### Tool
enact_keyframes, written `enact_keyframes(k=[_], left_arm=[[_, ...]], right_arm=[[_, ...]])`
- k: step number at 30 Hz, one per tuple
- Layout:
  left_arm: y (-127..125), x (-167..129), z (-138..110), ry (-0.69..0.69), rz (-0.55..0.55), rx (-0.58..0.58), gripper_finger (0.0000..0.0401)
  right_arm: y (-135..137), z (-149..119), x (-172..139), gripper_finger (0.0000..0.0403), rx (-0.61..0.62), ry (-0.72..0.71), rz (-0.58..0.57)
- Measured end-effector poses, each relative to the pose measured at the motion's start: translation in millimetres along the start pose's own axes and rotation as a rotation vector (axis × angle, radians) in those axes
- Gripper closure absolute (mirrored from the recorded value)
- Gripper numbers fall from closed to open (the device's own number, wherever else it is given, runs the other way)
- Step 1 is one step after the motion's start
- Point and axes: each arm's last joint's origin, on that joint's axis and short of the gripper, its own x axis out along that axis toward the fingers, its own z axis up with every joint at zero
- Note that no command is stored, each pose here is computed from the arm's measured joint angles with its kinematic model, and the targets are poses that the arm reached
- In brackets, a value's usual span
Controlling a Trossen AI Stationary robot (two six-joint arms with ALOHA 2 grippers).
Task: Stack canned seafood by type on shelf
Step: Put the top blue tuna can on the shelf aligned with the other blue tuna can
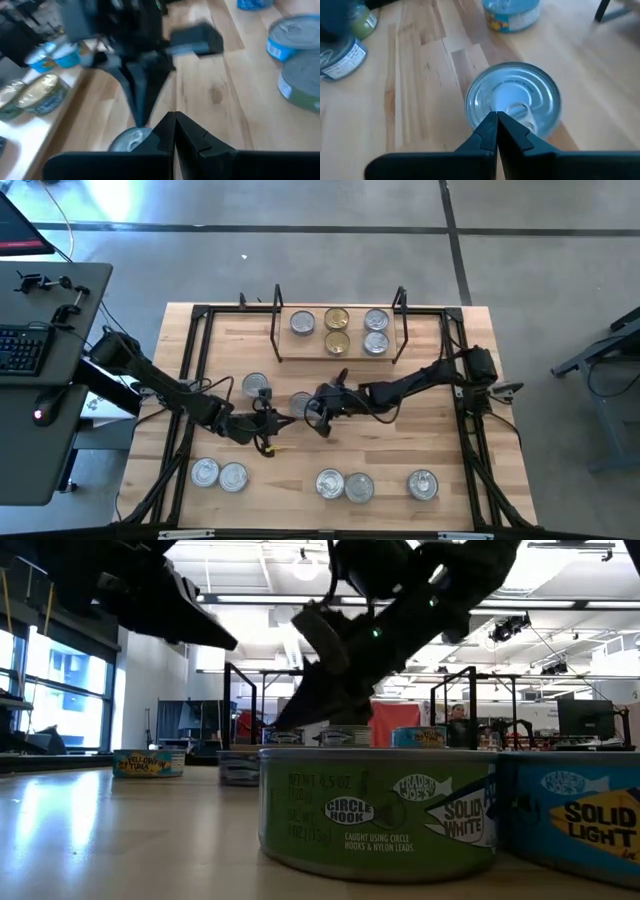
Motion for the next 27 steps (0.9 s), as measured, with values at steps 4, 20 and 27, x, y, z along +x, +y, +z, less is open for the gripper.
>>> enact_keyframes(k=[4,20,27], left_arm=[[-2.1,4.9,-4.4,0.030,-0.042,0.011,0.0396],[29.6,48.4,-43.0,0.309,-0.213,0.207,0.0283],[30.2,66.8,-57.1,0.357,-0.178,0.251,0.0325]], right_arm=[[4.6,5.6,-11.1,0.0403,-0.063,-0.013,-0.031],[16.6,2.3,-24.6,0.0403,-0.229,0.020,-0.060],[22.7,-0.7,-26.2,0.0403,-0.287,0.025,-0.043]])
